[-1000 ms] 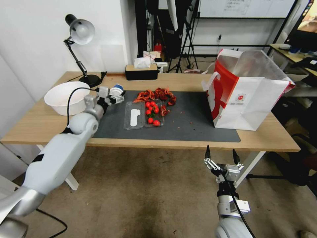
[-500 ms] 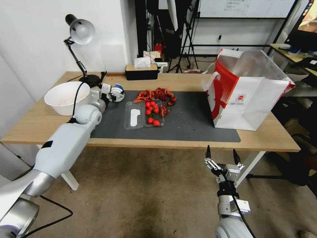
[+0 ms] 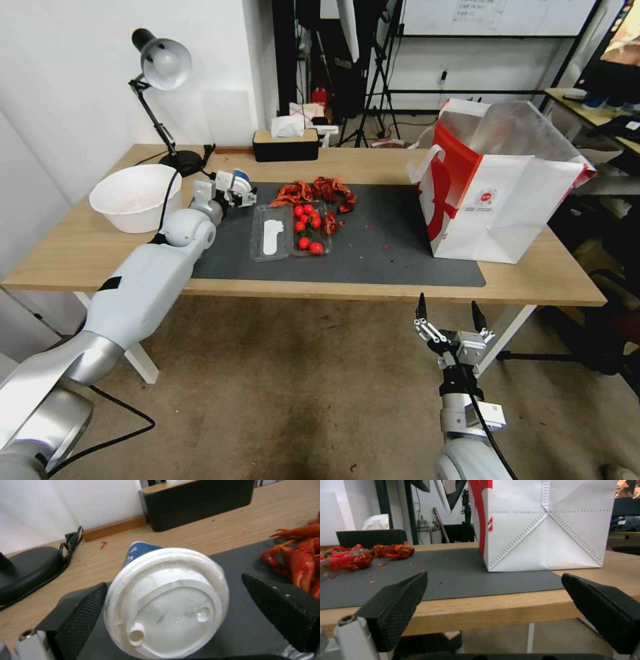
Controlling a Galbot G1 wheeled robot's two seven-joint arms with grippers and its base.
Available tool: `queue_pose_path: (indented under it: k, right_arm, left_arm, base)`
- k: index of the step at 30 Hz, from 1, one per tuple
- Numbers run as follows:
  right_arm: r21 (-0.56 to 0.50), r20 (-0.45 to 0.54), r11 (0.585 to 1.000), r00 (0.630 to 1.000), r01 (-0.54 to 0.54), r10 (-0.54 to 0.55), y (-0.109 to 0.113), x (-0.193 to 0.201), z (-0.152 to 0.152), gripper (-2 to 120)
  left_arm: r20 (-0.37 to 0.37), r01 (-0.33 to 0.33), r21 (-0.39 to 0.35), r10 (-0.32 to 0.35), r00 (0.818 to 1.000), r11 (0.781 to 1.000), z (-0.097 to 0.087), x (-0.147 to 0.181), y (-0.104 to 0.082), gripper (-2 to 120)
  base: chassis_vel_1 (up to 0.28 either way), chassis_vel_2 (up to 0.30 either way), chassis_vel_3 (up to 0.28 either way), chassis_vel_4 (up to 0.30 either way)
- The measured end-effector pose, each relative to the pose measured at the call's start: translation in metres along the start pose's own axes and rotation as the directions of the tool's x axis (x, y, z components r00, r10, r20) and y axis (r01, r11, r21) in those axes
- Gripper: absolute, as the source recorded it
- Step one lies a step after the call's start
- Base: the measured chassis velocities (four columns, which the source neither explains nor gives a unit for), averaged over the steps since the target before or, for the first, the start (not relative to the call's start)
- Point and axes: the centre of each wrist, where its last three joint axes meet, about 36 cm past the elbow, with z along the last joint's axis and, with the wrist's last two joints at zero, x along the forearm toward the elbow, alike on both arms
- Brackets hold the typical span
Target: Pick up the trash from the table and place it into the takeout bag.
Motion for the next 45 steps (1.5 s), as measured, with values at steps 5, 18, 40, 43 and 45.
queue_pose_path:
  k: [5, 18, 40, 43, 45]
  right_arm:
    - [0.0, -0.001, 1.0, 1.0, -0.002, 0.002, 0.0, 0.0, 0.001, 100]
    - [-0.004, -0.001, 1.0, 1.0, -0.004, 0.004, 0.001, -0.001, 0.002, 100]
    - [-0.009, 0.001, 1.0, 1.0, -0.009, 0.009, 0.003, 0.0, 0.002, 100]
    - [-0.01, 0.001, 1.0, 1.0, -0.01, 0.01, 0.003, 0.0, 0.002, 100]
    - [-0.01, 0.003, 1.0, 1.0, -0.01, 0.01, 0.003, 0.0, 0.002, 100]
  left_arm:
    - [-0.004, 0.028, -0.017, -0.028, 1.0, 0.999, -0.001, -0.005, -0.001, 100]
    - [-0.028, 0.062, -0.044, -0.063, 0.998, 0.997, 0.002, -0.007, -0.002, 88]
    - [0.337, -0.259, -0.073, 0.268, 0.903, 0.963, -0.109, 0.008, -0.073, 64]
    - [0.379, -0.35, -0.099, 0.36, 0.852, 0.932, -0.152, 0.013, -0.109, 64]
    - [0.39, -0.382, -0.109, 0.393, 0.833, 0.918, -0.168, 0.016, -0.123, 64]
  base:
    - [0.0, 0.0, 0.0, 0.0]
    - [0.0, 0.0, 0.0, 0.0]
    - [0.0, 0.0, 0.0, 0.0]
    - [0.0, 0.0, 0.0, 0.0]
    - [0.0, 0.0, 0.0, 0.0]
